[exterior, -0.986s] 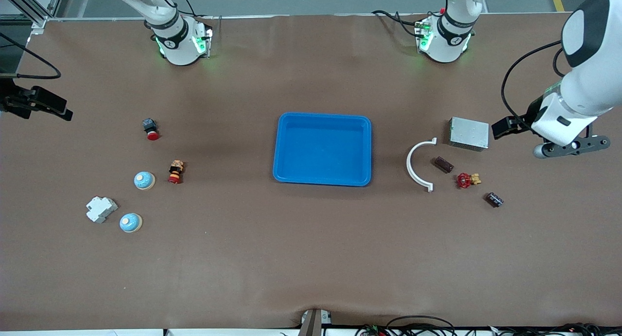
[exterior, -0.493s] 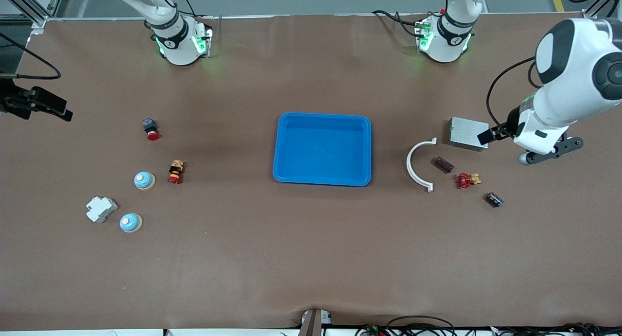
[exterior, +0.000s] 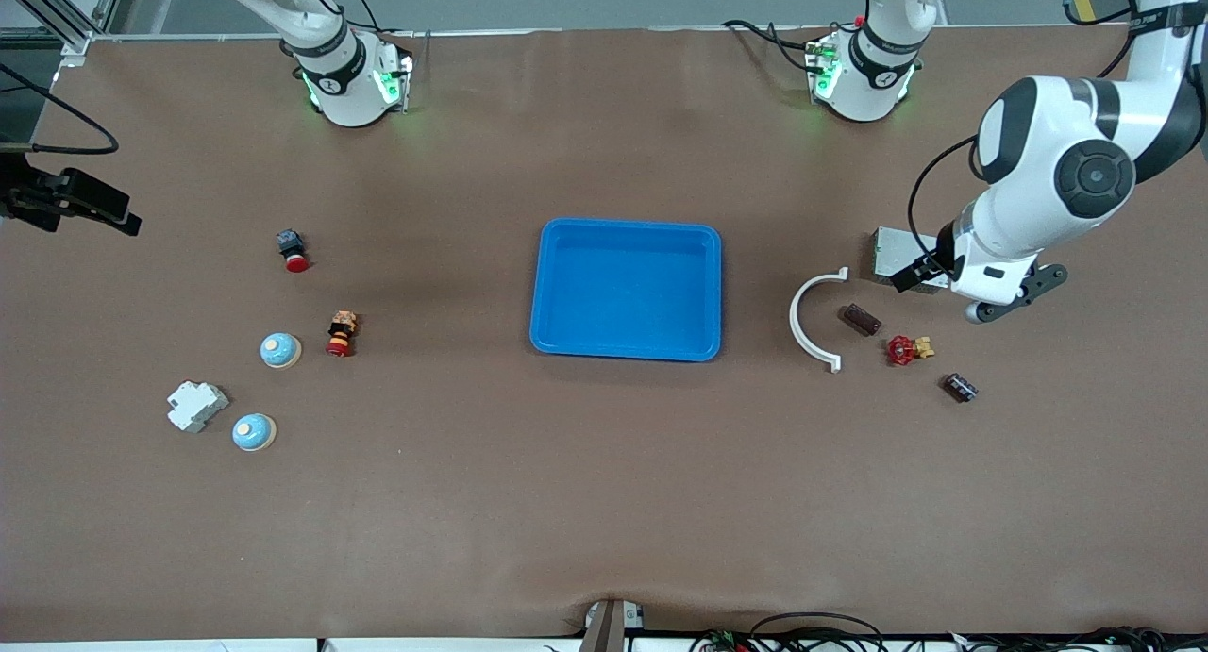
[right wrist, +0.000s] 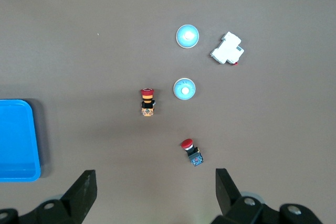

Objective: Place electrolytic capacitor and blue bell in tray
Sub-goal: 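Grasp the capacitor with the left gripper while the right gripper reaches a bell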

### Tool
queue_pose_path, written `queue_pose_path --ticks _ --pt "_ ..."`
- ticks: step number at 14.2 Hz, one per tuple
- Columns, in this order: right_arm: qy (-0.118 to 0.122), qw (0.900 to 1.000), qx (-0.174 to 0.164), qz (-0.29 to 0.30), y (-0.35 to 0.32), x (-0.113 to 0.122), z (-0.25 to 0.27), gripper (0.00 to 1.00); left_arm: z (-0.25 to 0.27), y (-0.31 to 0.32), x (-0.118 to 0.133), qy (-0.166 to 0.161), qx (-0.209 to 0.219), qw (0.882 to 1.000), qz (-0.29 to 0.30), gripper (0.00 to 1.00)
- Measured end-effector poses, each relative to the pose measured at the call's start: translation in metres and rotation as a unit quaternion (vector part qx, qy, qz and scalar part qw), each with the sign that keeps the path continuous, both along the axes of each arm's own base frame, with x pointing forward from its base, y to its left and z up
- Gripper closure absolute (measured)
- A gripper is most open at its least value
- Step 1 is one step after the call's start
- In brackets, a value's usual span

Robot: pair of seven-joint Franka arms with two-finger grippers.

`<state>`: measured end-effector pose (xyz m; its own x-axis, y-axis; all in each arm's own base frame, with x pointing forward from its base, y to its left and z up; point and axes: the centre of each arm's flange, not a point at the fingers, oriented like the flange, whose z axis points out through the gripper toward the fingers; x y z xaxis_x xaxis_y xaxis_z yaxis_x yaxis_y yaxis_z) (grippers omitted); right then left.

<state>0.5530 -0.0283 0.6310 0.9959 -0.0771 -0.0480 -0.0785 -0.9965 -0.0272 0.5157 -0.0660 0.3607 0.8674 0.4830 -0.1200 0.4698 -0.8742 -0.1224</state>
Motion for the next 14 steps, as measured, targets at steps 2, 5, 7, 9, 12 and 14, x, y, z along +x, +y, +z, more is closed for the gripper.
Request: queue_pose_path --ticks 2,5,7,9,12,14 --pt "-0.004 1.0 0.0 -0.001 -0.001 0.003 -0.012 0.0 -0.017 0.001 -0.005 0.001 0.003 1.0 0.021 0.0" --pt "-0.023 1.0 -0.001 -0.009 -0.006 0.01 -0.081 0.0 -0.04 0.001 -0.006 0.008 0.008 0.998 0.065 0.0" --pt "-0.034 0.999 -0.002 -0.013 -0.007 0.001 -0.145 0.0 -0.057 0.0 -0.004 0.013 0.011 0.996 0.091 0.0" --pt "-0.046 0.999 -0.003 -0.018 -0.008 -0.014 -0.204 0.0 -0.073 0.0 -0.003 0.022 0.012 0.994 0.104 0.0" --pt "-0.056 0.998 -0.006 -0.021 -0.008 -0.032 -0.26 0.0 -0.093 0.0 -0.002 0.029 0.012 0.993 0.111 0.0" --pt "-0.053 0.998 -0.006 -0.024 -0.009 -0.034 -0.288 0.0 -0.106 -0.001 0.0 0.025 0.009 0.992 0.121 0.0"
